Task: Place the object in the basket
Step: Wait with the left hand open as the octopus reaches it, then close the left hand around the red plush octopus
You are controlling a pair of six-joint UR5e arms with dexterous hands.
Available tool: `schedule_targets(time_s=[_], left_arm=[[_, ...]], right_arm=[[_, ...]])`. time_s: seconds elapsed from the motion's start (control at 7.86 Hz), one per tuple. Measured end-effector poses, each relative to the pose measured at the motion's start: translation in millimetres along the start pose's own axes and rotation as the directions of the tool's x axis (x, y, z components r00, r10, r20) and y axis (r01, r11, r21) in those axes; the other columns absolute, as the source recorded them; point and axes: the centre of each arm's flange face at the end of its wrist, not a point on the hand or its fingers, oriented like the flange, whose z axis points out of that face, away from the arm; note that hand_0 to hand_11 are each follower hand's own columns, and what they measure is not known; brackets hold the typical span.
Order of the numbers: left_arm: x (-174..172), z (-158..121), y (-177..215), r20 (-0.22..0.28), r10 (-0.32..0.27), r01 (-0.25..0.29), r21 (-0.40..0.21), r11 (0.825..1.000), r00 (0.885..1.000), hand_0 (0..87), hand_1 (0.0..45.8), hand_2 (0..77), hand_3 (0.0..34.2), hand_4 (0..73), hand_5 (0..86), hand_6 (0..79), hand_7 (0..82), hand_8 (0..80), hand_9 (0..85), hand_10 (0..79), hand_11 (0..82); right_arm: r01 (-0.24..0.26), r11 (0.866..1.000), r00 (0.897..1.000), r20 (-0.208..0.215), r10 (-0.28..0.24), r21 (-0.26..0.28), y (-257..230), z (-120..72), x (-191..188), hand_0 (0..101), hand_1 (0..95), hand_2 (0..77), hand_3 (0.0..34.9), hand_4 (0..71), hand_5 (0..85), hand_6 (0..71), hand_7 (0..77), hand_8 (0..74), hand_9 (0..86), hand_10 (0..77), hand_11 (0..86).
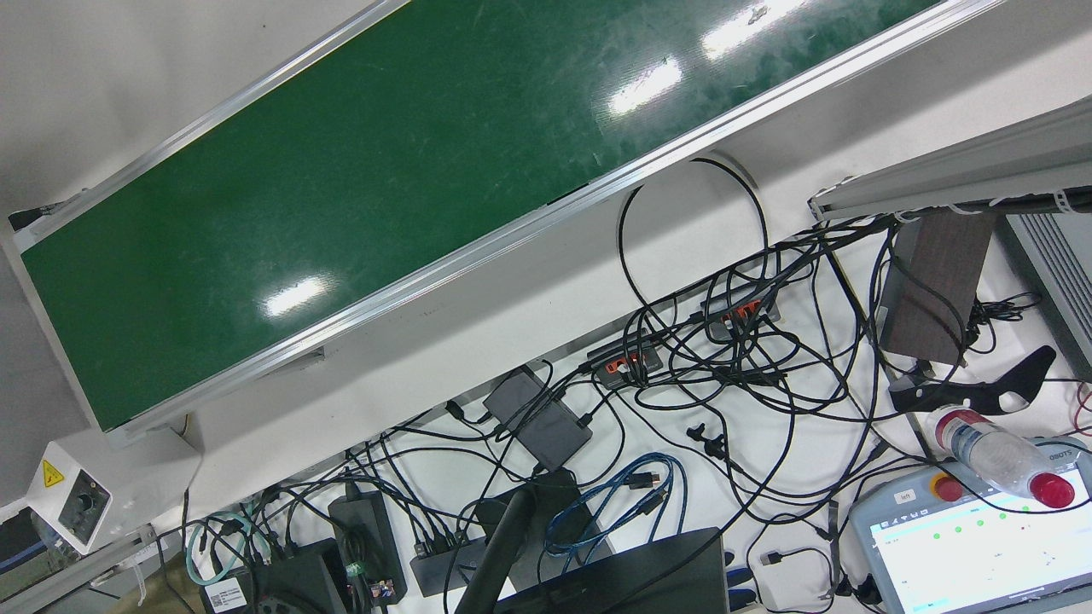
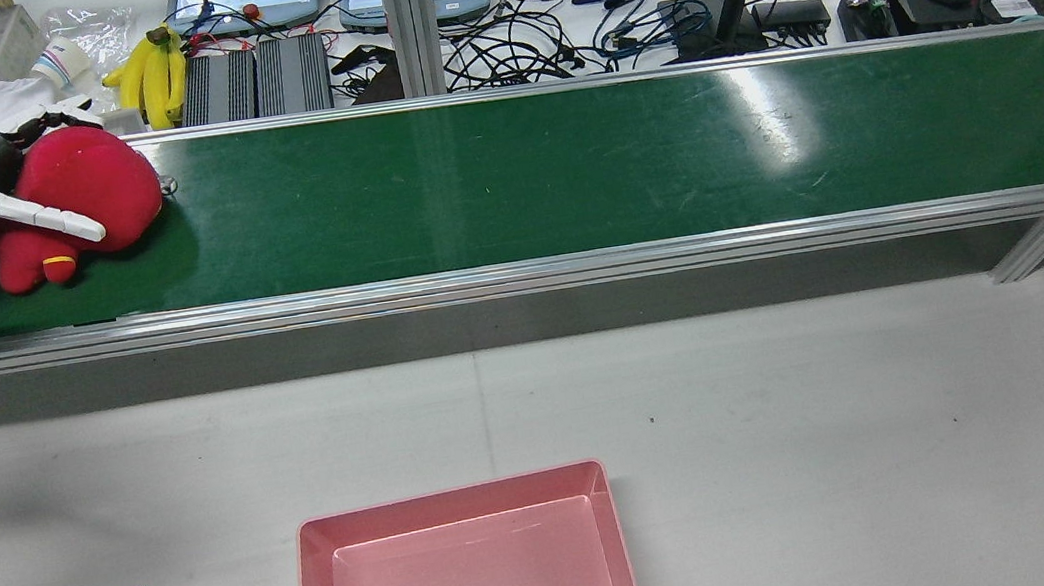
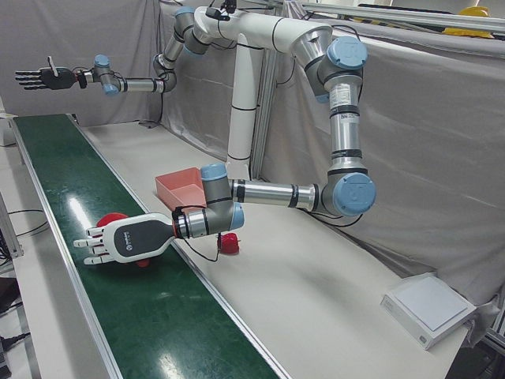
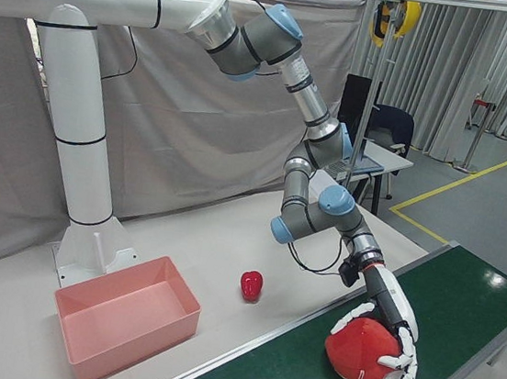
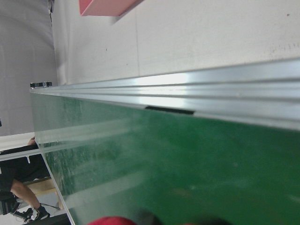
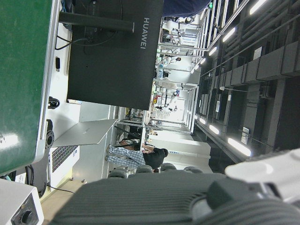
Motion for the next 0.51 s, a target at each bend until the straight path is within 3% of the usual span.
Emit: schedule_targets(time_s=[0.13,0.25,0.38,0.51], left_arm=[[0.2,-1.1,-1.4,0.006,0.006,-0.006,0.009,1.0,1.0,73.3,18.5,15.8,0.0,21.8,61.1,17.5,32.2,28.9,45.3,21.8,41.5],[1.1,-2.1,-1.8,0.009,0.006,-0.006,0.015,1.0,1.0,71.8,18.5,15.8,0.0,25.1,63.3,17.5,37.1,28.9,45.3,23.5,44.7],[4.8,-3.0,3.2,0.013,0.003,-0.003,0.014,1.0,1.0,70.8,17.5,20.7,0.0,27.3,64.4,17.5,37.1,32.2,50.7,27.8,43.1],[12.2,-6.0,15.0,0.01,-0.009,0.009,0.001,1.0,1.0,70.8,17.5,20.7,0.0,27.3,64.4,17.5,37.1,32.2,50.7,27.8,43.1]], right_arm=[[0.0,1.0,1.0,0.0,0.0,0.0,0.0,0.0,0.0,0,0.0,0.5,0.0,0.0,0.0,0.0,0.5,0.0,0.0,0.0,0.0],[0.0,1.0,1.0,0.0,0.0,0.0,0.1,0.0,0.0,0,0.0,0.5,0.0,0.0,0.0,0.0,0.5,0.0,0.0,0.0,0.0],[0.0,1.0,1.0,0.0,0.0,0.0,0.2,0.1,0.1,0,0.0,1.1,0.0,0.0,0.0,0.0,0.5,0.0,0.0,0.0,0.0],[0.0,1.0,1.0,0.0,0.0,0.0,0.1,0.1,0.2,0,0.0,0.5,0.0,0.0,0.0,0.0,0.5,0.0,0.0,0.0,0.0]])
